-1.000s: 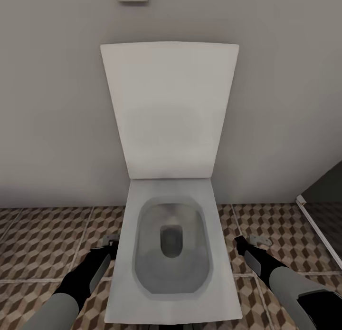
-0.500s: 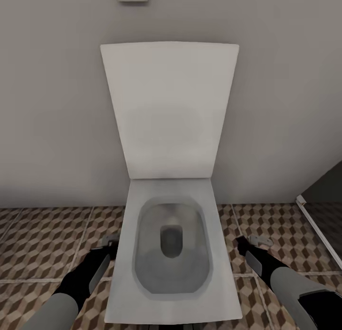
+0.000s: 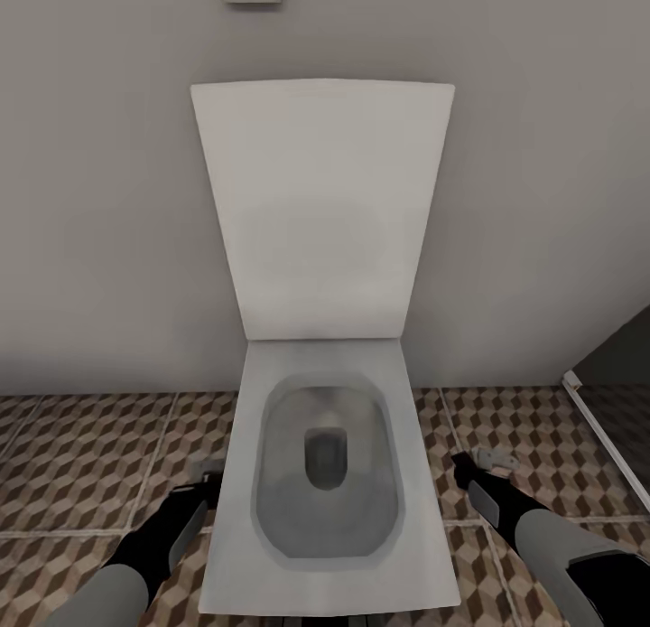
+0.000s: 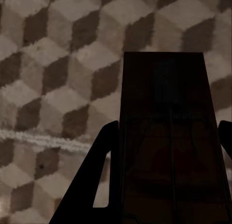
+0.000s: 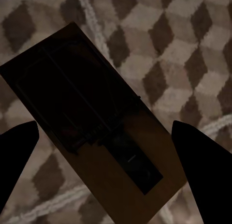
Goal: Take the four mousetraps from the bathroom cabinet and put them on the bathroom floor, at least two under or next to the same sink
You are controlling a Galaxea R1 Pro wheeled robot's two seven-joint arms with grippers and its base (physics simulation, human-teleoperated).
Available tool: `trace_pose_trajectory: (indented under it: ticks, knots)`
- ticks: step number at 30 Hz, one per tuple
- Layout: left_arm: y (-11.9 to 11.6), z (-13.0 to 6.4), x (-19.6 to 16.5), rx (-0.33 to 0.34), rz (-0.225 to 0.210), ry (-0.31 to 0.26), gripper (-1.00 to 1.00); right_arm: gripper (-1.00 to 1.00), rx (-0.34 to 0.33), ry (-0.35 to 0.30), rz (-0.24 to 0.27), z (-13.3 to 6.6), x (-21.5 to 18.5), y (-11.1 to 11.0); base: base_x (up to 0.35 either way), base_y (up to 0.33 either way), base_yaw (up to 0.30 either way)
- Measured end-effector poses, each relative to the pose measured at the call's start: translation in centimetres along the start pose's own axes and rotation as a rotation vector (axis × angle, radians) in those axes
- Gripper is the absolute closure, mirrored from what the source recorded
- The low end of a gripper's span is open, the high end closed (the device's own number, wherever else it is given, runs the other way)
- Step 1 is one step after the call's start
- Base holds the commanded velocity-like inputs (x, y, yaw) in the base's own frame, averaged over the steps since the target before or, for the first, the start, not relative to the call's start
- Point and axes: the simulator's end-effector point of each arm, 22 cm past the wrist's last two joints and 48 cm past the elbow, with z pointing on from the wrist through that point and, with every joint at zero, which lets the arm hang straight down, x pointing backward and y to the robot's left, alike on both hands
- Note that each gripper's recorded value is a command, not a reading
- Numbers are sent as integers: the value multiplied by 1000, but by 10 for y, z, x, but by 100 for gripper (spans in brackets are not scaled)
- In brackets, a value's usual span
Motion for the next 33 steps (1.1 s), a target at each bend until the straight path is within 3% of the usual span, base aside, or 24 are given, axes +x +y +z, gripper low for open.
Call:
trace_pose_trajectory:
  ticks: [8,15,19,33]
  knots:
    - [3,3,-3,5,-34,-41,100,100,10,37,-8,2,19,-7,0,0,0]
    - [10,10,27,-13,-33,14,100,100,26,78,-19,2,47,-16,0,0,0]
    - [14,12,38,-22,-28,37,100,100,0,100,-22,2,59,-13,0,0,0]
    - [18,12,40,-37,-22,35,100,100,-22,143,-36,0,93,-14,0,0,0]
